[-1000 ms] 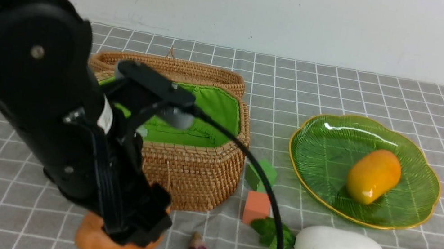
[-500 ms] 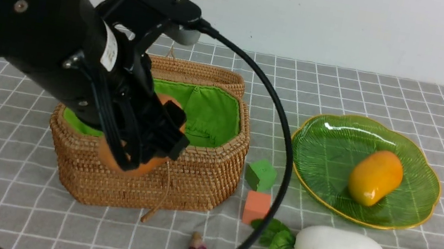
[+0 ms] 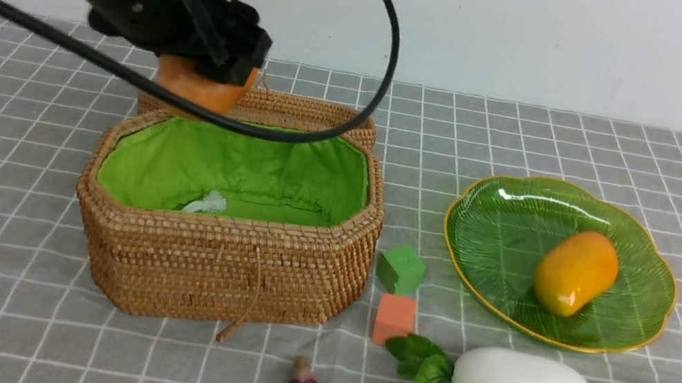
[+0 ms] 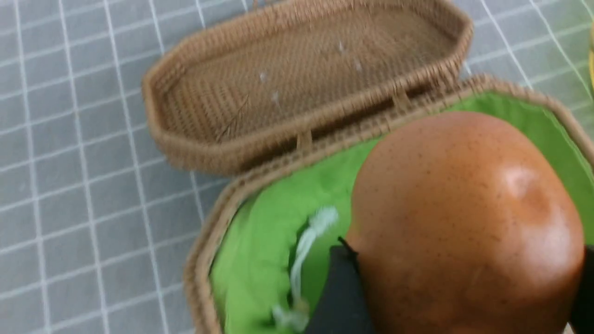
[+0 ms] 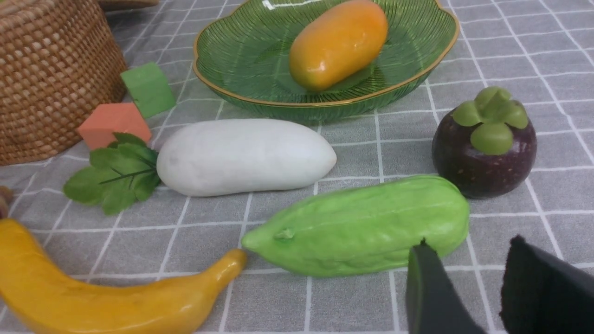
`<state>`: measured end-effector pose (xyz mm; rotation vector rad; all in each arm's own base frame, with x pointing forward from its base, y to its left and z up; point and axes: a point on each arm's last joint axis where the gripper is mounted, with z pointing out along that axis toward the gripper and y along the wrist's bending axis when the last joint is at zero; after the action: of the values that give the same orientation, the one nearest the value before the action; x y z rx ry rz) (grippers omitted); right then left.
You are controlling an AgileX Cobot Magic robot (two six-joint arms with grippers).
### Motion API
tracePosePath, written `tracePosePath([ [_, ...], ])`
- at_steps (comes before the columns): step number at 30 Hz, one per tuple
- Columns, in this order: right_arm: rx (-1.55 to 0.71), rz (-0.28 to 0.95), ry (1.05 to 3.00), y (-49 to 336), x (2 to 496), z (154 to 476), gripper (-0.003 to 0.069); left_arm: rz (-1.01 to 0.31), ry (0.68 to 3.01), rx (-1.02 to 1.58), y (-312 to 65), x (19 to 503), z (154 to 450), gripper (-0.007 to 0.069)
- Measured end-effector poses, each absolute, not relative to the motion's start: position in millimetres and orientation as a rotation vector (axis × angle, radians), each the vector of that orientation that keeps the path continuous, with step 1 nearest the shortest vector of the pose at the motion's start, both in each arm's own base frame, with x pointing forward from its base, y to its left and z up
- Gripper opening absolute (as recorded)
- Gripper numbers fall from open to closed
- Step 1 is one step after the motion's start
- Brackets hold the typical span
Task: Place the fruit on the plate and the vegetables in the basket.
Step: Grab a potato with your left arm and place it in the basket on the left, then use the left arm to grab an eggplant and put it into the left basket
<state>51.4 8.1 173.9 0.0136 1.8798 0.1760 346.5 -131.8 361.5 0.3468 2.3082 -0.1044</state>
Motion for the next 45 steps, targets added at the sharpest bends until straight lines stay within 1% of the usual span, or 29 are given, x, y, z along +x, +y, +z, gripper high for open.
tracePosePath([
  [4,0.014,0.176,1.880,8.1,51.4,173.9,0.0240,-0.108,2.394,0.288,-140.2,368.1,324.9,0.0549],
  [9,0.014,0.176,1.880,8.1,51.4,173.9,0.0240,-0.090,2.466,0.250,-144.7,381.5,295.6,0.0549],
  [14,0.014,0.176,1.880,8.1,51.4,173.9,0.0240,-0.088,2.485,0.241,-146.1,385.1,286.9,0.0554],
  [20,0.014,0.176,1.880,8.1,51.4,173.9,0.0240,-0.080,2.503,0.240,-145.2,383.4,286.1,0.0657],
  [25,0.014,0.176,1.880,8.1,51.4,173.9,0.0240,-0.032,2.568,0.314,-144.3,373.1,288.9,0.0662],
  [29,0.014,0.176,1.880,8.1,51.4,173.9,0.0240,-0.084,2.611,0.356,-155.3,347.5,308.5,0.0649],
  [32,0.014,0.176,1.880,8.1,51.4,173.9,0.0240,-0.171,2.637,0.464,-181.7,316.3,311.8,0.0646],
  [34,0.014,0.176,1.880,8.1,51.4,173.9,0.0240,-0.202,2.672,0.567,-203.2,290.9,300.1,0.0643],
  [36,0.014,0.176,1.880,8.1,51.4,173.9,0.0240,-0.204,2.708,0.604,-213.1,277.9,287.6,0.0640],
  [37,0.014,0.176,1.880,8.1,51.4,173.9,0.0240,-0.209,2.752,0.616,-227.3,260.2,272.5,0.0638],
  [38,0.014,0.176,1.880,8.1,51.4,173.9,0.0240,-0.211,2.754,0.614,-229.8,256.0,268.8,0.0637],
  [39,0.014,0.176,1.880,8.1,51.4,173.9,0.0240,-0.212,2.791,0.593,-236.6,245.5,258.3,0.0635],
  [41,0.014,0.176,1.880,8.1,51.4,173.9,0.0240,-0.215,2.818,0.485,-243.5,233.3,246.6,0.0626],
  [43,0.014,0.176,1.880,8.1,51.4,173.9,0.0240,-0.222,2.831,0.389,-249.0,227.2,237.5,0.0612],
  [44,0.014,0.176,1.880,8.1,51.4,173.9,0.0240,-0.225,2.831,0.381,-249.8,227.3,236.4,0.0610],
  [45,0.014,0.176,1.880,8.1,51.4,173.9,0.0240,-0.213,2.844,0.328,-252.4,228.0,228.2,0.0591],
])
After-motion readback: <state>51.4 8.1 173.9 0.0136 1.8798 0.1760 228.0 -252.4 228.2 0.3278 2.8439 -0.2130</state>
